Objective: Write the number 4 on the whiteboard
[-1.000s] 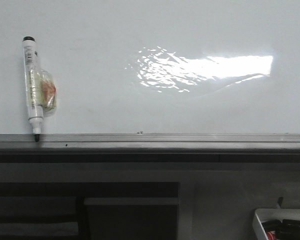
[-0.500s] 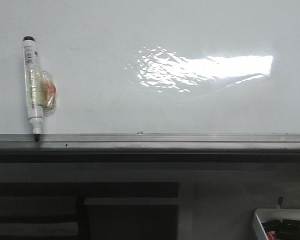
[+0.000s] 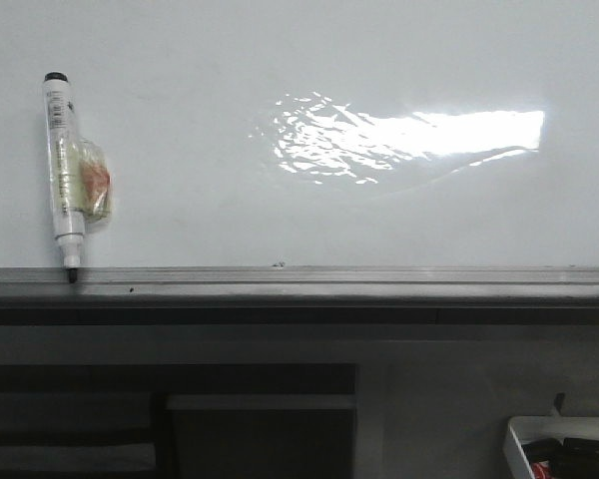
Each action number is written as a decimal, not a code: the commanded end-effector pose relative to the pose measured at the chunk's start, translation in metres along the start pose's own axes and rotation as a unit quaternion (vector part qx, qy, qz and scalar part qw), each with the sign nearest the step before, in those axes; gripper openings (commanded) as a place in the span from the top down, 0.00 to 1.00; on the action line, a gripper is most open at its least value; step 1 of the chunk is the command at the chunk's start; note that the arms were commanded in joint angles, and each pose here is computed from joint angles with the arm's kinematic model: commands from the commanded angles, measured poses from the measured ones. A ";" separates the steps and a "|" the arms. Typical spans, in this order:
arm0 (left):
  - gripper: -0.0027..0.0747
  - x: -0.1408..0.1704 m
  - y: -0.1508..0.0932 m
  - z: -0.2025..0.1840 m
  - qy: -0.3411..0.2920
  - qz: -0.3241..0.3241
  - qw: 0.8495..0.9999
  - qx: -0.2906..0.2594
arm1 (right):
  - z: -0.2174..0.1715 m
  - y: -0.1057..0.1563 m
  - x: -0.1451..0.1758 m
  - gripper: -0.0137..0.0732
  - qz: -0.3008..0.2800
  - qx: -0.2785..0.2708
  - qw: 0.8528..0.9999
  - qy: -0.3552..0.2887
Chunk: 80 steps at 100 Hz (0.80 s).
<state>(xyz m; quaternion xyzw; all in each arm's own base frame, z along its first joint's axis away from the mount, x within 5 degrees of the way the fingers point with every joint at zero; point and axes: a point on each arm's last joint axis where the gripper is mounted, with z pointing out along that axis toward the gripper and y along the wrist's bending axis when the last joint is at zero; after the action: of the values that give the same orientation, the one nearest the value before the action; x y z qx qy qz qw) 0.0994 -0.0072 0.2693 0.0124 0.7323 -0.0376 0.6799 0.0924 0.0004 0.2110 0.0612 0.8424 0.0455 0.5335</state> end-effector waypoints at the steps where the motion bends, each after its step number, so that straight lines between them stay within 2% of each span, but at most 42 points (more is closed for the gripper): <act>1: 0.53 -0.016 -0.003 0.009 -0.064 -0.007 0.998 0.013 | -0.002 0.001 -0.018 0.91 -0.001 0.003 0.999 -0.049; 17: 0.53 -0.014 -0.010 0.026 -0.052 -0.007 0.998 0.041 | -0.002 0.000 -0.019 0.91 -0.001 0.004 0.998 -0.055; 32: 0.49 -0.013 -0.033 0.034 -0.063 -0.007 0.990 0.126 | -0.002 0.001 -0.021 0.91 -0.003 0.001 0.998 -0.066; 38: 0.46 -0.012 -0.043 0.035 -0.061 -0.030 0.985 0.158 | -0.002 0.003 -0.019 0.91 -0.006 -0.009 0.998 -0.060; 46: 0.43 -0.007 -0.055 0.037 -0.035 -0.069 0.978 0.193 | -0.002 0.007 -0.019 0.91 -0.019 -0.027 0.998 -0.061; 64: 0.42 0.009 -0.081 0.036 0.035 -0.070 0.962 0.261 | -0.002 0.012 -0.019 0.91 -0.028 -0.047 0.997 -0.062; 80: 0.42 0.022 -0.094 0.041 0.081 -0.080 0.954 0.276 | -0.002 0.012 -0.019 0.91 -0.028 -0.047 0.997 -0.061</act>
<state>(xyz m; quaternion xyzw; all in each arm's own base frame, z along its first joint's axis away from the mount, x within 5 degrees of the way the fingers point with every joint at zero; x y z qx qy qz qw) 0.1269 -0.0968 0.2384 0.1593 0.7614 -0.2660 0.5694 0.0933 0.0104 0.2144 0.0146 0.8333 0.0744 0.5475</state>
